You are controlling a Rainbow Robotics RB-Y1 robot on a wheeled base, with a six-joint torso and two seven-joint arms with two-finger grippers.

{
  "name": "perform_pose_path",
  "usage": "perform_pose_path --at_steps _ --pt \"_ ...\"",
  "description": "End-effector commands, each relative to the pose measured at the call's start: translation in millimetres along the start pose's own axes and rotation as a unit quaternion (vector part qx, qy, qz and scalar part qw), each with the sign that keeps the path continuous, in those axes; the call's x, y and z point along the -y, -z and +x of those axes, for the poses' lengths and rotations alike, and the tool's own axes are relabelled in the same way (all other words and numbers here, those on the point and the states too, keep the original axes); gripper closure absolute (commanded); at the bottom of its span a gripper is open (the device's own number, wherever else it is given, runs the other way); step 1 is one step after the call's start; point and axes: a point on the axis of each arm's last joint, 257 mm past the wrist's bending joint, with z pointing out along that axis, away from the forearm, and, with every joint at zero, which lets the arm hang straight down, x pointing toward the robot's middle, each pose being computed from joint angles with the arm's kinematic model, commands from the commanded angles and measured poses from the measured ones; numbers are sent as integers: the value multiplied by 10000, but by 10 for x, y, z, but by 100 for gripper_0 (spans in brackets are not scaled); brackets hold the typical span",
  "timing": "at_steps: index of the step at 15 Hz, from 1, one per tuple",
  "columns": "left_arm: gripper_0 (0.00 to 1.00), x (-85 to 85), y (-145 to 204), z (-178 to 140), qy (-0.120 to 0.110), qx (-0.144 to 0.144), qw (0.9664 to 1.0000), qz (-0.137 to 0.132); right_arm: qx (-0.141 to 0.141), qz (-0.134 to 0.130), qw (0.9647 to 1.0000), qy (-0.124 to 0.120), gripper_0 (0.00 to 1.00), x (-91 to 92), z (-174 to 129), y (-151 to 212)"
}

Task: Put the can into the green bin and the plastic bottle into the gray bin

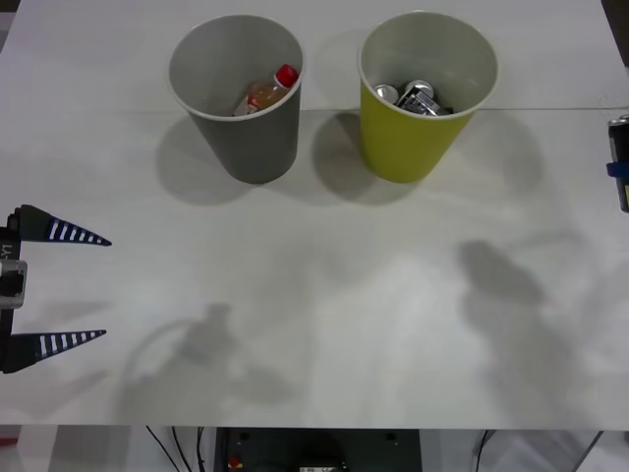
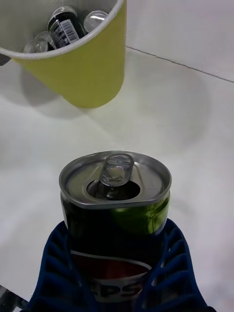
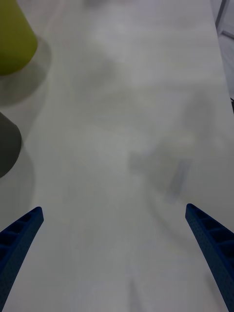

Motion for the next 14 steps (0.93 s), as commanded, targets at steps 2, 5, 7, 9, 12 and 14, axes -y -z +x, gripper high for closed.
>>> perform_pose_path --at_steps 2,5,7,9,12,14 --pt "0 0 0 0 0 0 10000 0 11 48 9993 375 100 -30 -490 -29" --pt "0 0 0 0 0 0 10000 0 -75 55 9978 658 100 -119 -839 -174" --pt "0 0 0 0 0 0 10000 0 -193 268 9944 1001 100 -178 -1063 -309" --pt "0 0 0 0 0 0 10000 0 -269 379 9922 1160 100 -267 -1295 -497" --pt "0 0 0 0 0 0 10000 0 -147 398 9924 1158 100 -380 -1684 -720" --pt "0 0 0 0 0 0 10000 0 -178 433 9910 1258 100 -479 -1854 -886"
